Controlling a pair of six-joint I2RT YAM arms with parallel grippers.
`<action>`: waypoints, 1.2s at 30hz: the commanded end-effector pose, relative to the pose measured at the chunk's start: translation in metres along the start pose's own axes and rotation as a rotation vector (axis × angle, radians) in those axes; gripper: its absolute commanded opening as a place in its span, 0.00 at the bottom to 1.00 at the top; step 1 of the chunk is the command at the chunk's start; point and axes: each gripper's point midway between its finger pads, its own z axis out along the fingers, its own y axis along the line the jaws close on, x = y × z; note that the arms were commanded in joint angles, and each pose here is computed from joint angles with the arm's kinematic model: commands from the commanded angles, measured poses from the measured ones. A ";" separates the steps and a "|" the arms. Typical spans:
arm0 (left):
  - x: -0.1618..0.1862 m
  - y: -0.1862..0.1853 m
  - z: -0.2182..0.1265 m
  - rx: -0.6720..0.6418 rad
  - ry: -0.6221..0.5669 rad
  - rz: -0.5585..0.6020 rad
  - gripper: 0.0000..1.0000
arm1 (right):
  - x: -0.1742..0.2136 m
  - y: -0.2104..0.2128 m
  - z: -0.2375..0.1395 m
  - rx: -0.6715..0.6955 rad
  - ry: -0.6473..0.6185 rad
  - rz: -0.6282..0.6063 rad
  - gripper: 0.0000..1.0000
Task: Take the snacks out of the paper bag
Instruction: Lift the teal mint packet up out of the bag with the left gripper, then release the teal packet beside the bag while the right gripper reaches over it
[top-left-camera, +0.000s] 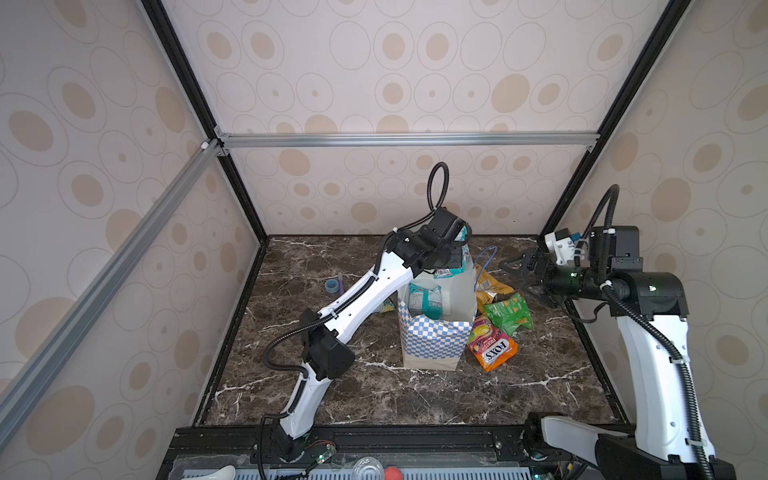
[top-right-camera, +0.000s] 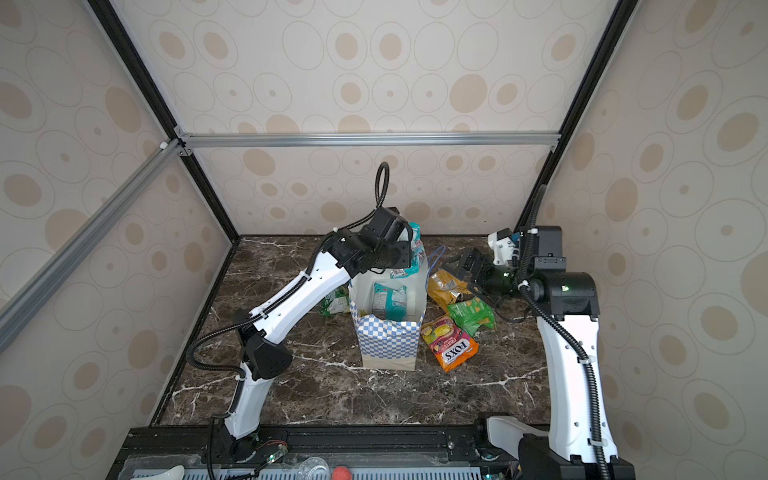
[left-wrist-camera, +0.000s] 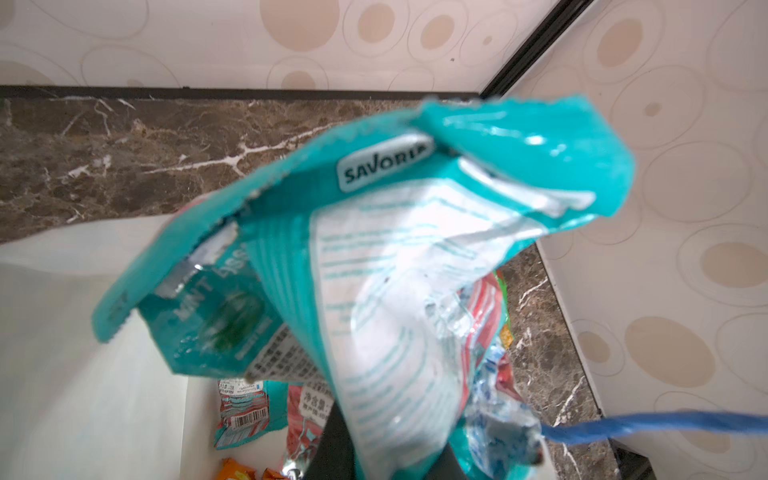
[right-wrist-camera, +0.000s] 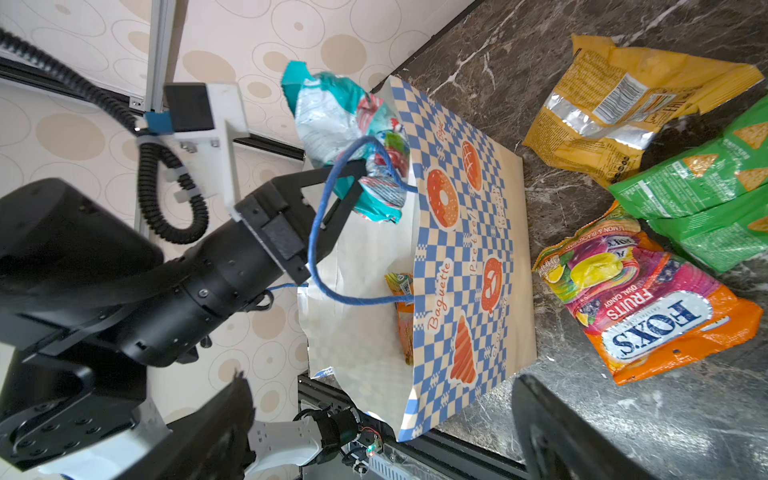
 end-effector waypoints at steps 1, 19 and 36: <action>-0.068 -0.019 -0.067 0.098 -0.234 -0.065 0.00 | -0.001 0.007 -0.002 -0.017 -0.009 -0.013 1.00; -0.138 0.019 -0.226 0.016 -0.645 -0.111 0.00 | -0.002 0.022 -0.009 0.003 -0.046 -0.148 1.00; 0.044 0.234 -0.182 -0.370 -0.387 -0.406 0.00 | 0.052 0.099 0.023 0.156 0.107 -0.819 1.00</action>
